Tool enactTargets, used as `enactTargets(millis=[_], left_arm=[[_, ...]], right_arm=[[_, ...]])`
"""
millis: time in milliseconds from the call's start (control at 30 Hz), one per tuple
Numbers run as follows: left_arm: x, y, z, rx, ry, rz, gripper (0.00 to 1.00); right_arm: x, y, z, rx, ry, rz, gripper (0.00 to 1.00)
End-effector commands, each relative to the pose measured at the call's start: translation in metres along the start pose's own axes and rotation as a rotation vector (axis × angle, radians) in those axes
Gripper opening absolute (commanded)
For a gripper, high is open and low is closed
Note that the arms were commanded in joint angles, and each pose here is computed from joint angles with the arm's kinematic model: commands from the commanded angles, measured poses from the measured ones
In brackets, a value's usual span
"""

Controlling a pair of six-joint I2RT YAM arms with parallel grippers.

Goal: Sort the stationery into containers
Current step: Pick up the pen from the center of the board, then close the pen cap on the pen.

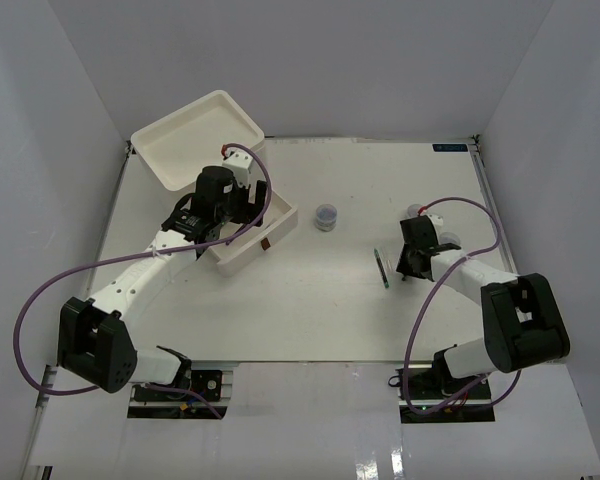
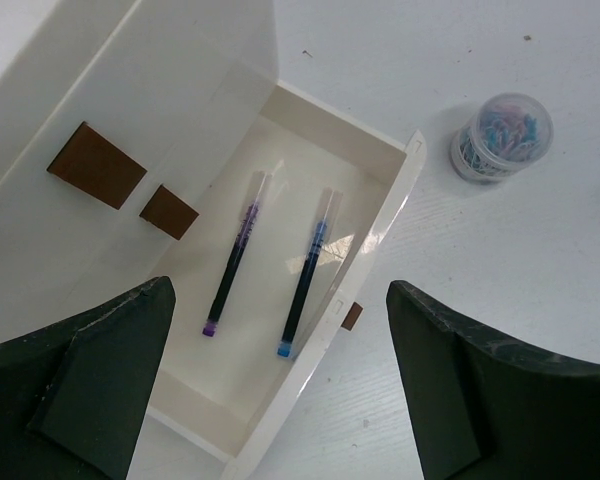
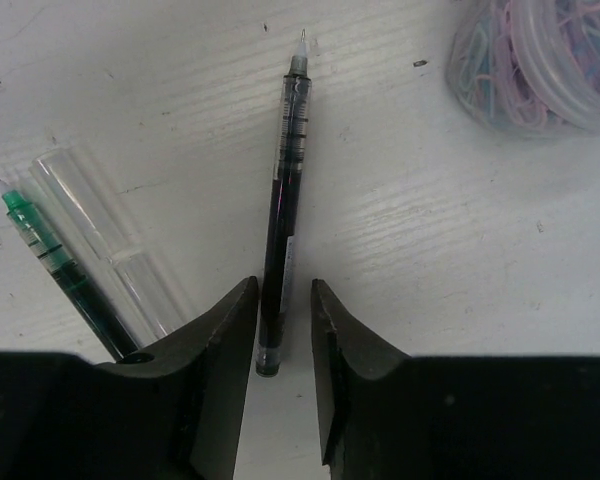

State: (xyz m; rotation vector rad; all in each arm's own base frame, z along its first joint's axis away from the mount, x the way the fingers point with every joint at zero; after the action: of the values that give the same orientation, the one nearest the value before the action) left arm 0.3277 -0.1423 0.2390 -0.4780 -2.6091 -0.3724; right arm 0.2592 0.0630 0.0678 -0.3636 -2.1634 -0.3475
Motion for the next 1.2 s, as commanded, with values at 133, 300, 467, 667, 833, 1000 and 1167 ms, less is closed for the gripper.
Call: enactTargets(millis=[133, 300, 467, 667, 833, 1000, 1167], left_arm=[[0.006, -0.002, -0.01, 0.033, -0.049, 0.015, 0.98], [0.013, -0.022, -0.021, 0.118, -0.083, 0.173, 0.98], [0.038, -0.048, -0.036, 0.349, -0.122, 0.378, 0.98], [0.063, -0.084, -0.049, 0.574, -0.198, 0.601, 0.98], [0.066, -0.137, -0.059, 0.568, -0.242, 0.633, 0.98], [0.052, -0.177, -0.066, 0.577, -0.275, 0.648, 0.98], [0.045, -0.202, -0.08, 0.578, -0.367, 0.617, 0.98]], right_arm=[[0.0, 0.001, -0.011, -0.042, -0.06, 0.002, 0.21], [0.016, -0.002, -0.014, -0.031, -0.098, -0.043, 0.09], [0.05, 0.006, -0.026, 0.038, -0.172, -0.203, 0.08], [0.111, 0.039, -0.04, 0.152, -0.354, -0.624, 0.08], [0.152, 0.063, -0.043, 0.221, -0.438, -0.904, 0.08], [0.182, 0.077, -0.043, 0.254, -0.502, -1.094, 0.08], [0.187, 0.081, -0.037, 0.236, -0.493, -1.165, 0.08]])
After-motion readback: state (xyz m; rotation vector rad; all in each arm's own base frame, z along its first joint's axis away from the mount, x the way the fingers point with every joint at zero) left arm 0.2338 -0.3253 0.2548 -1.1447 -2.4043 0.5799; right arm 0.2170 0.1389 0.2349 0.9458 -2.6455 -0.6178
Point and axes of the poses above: each gripper's point midway between its finger pads, its own x axis back along the fingers, its own y axis along the line the jaws close on, z = x × y, the point moved 6 cm from there along x, back along the fingers, and after that the axes turned 10 degrees about -x, right-handed, at the moved point
